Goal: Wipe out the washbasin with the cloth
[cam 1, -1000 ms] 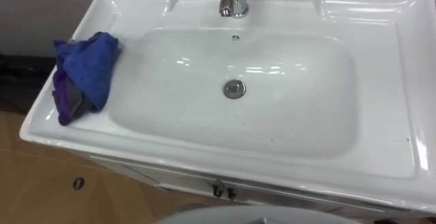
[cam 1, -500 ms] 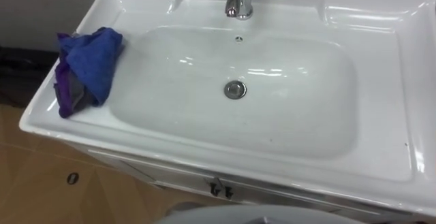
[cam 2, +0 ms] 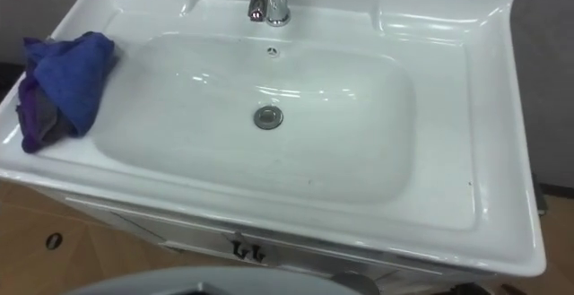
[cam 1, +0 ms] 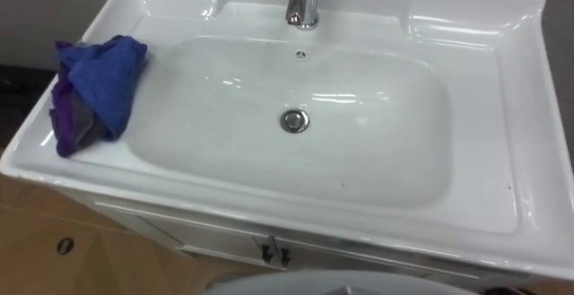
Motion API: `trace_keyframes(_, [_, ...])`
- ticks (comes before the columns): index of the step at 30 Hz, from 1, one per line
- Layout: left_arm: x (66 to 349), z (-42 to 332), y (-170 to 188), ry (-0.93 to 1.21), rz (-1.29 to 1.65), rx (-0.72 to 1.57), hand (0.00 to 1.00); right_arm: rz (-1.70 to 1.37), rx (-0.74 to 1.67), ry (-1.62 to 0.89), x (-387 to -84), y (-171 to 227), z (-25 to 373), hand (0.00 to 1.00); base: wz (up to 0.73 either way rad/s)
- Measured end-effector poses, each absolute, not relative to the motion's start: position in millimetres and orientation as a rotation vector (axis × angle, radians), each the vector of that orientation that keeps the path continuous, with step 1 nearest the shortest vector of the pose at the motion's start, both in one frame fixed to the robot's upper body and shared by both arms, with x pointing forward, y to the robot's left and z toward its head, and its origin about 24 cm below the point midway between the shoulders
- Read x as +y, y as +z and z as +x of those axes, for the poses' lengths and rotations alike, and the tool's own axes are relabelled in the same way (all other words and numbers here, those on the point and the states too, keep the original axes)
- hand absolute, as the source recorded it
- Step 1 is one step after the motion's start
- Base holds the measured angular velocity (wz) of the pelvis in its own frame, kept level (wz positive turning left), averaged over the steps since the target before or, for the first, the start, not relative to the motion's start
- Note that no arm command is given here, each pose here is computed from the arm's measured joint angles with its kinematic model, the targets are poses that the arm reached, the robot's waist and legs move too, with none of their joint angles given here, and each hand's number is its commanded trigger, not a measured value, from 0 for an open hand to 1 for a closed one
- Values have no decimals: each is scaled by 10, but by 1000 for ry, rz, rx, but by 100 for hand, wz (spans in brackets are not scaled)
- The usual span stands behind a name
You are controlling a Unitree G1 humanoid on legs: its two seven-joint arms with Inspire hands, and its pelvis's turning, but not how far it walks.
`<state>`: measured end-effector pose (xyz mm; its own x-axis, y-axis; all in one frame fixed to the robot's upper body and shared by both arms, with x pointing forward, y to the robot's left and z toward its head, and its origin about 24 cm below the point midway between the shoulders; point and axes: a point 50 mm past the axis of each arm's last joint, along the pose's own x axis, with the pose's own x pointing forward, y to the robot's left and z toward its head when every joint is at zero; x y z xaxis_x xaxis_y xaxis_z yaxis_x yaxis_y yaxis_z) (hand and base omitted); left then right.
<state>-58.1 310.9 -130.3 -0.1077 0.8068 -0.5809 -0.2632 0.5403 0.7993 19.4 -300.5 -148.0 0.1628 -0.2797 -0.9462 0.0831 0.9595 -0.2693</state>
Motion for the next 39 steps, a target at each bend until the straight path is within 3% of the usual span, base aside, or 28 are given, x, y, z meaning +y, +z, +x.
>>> trace_keyframes(14, [3039, -227, -1411, 844, 434, 1389, 0, -96, 1400, -251, -2860, -1540, 171, 0, -8])
trace_keyframes(27, [2980, -204, -1463, 752, 346, 1439, 0, -36, 1463, -227, -2739, -1593, 112, 0, -8])
trace_keyframes(39, [2840, -77, -1541, 524, 327, 1478, 0, -42, 1459, -208, -2728, -1595, 171, 0, -1])
